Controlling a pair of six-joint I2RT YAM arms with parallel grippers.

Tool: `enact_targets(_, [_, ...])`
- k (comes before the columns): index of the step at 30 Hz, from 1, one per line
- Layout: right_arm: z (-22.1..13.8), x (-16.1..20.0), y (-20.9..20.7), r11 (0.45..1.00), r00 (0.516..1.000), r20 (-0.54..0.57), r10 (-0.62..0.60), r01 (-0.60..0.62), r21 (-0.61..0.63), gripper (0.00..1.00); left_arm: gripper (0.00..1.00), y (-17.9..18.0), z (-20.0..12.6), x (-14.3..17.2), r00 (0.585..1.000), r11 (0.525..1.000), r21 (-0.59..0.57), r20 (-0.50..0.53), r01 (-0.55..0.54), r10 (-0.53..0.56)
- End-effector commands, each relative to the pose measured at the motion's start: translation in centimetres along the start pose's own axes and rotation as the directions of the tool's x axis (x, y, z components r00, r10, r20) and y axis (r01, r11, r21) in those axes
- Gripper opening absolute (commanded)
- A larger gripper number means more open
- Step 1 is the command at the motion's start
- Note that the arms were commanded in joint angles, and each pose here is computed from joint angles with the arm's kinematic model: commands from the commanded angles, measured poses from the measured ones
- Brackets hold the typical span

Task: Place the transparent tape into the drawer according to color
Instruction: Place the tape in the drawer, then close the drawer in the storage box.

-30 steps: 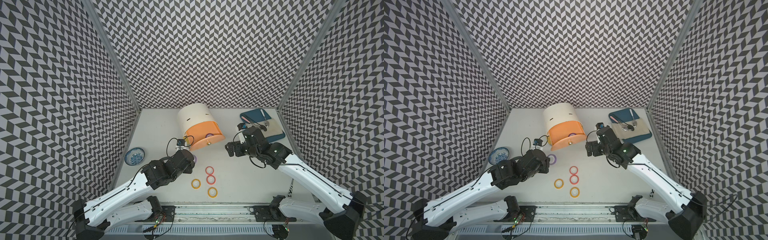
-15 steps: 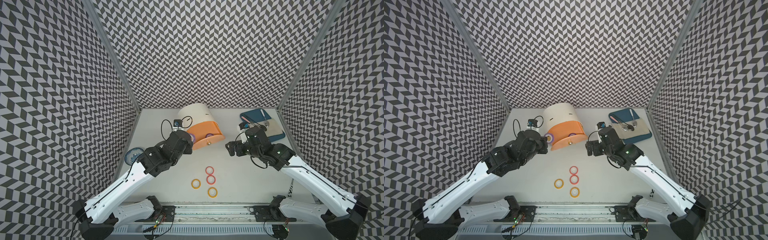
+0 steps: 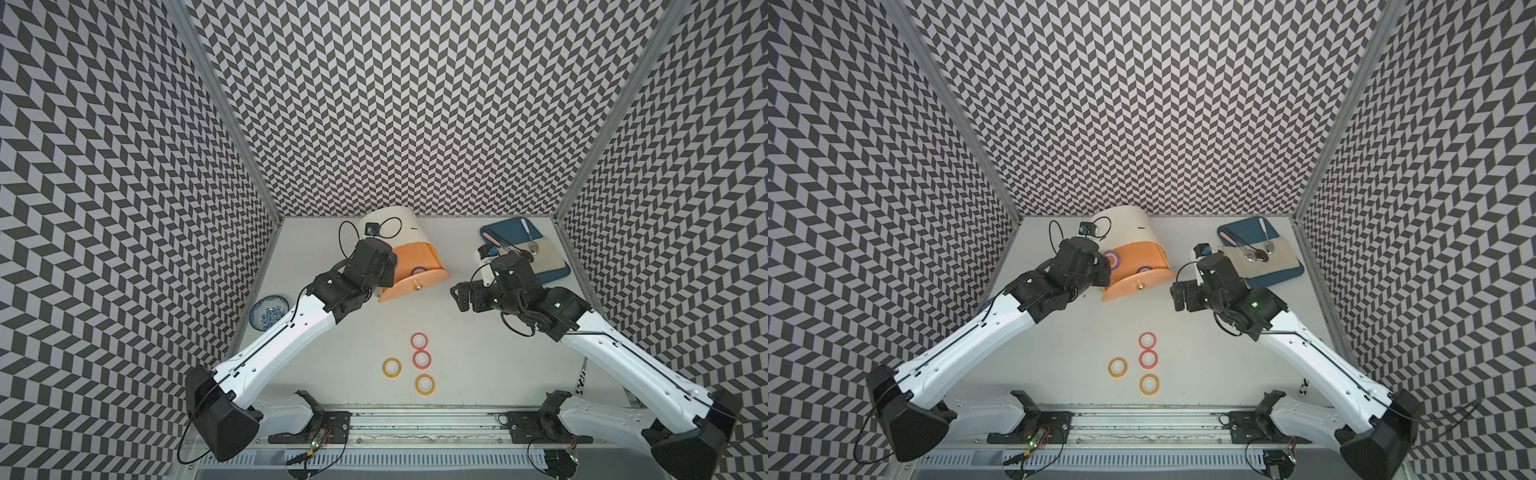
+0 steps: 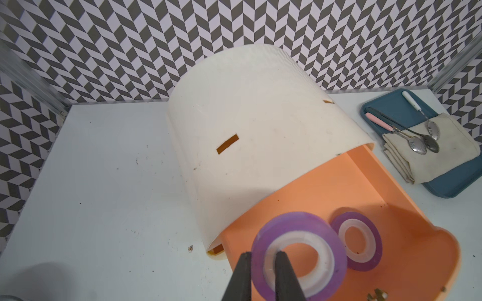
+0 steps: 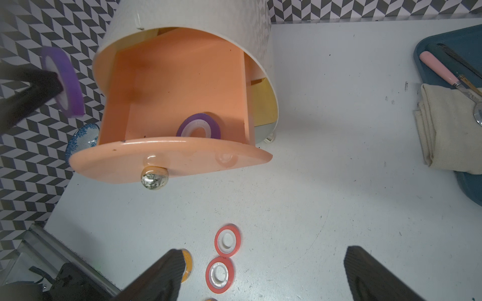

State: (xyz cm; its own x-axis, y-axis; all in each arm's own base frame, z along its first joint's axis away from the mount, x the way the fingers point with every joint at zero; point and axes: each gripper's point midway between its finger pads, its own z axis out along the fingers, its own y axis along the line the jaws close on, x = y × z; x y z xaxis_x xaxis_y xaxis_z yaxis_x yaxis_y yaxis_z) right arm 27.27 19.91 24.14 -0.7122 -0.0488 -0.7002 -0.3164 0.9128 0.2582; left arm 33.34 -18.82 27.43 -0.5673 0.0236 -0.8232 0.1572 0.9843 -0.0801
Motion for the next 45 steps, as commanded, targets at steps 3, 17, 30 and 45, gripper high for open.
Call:
enact_targets(3, [0.3, -1.4, 1.5, 0.997, 0.999, 0.047, 0.003, 0.0, -0.075, 1.0, 0.31, -0.9, 1.0, -0.3, 1.0, 0.998, 0.06, 0.017, -0.013, 0.012])
enact_targets(17, [0.8, -0.6, 5.3, 0.979, 0.997, 0.049, -0.054, 0.062, -0.195, 1.0, 0.79, -1.2, -2.1, -4.1, 0.991, 0.984, 0.174, 0.117, 0.04, -0.061])
enact_targets(30, [2.2, -0.3, 8.4, 0.97, 0.984, 0.174, -0.046, 0.086, -0.227, 0.93, 1.0, 2.0, 1.2, -6.0, 0.976, 0.929, 0.33, 0.081, 0.166, -0.203])
enact_targets(45, [4.0, 0.0, 9.9, 0.974, 0.973, 0.23, -0.018, 0.069, -0.218, 0.7, 1.0, 4.3, 5.6, -4.4, 0.972, 0.916, 0.332, -0.008, 0.223, -0.234])
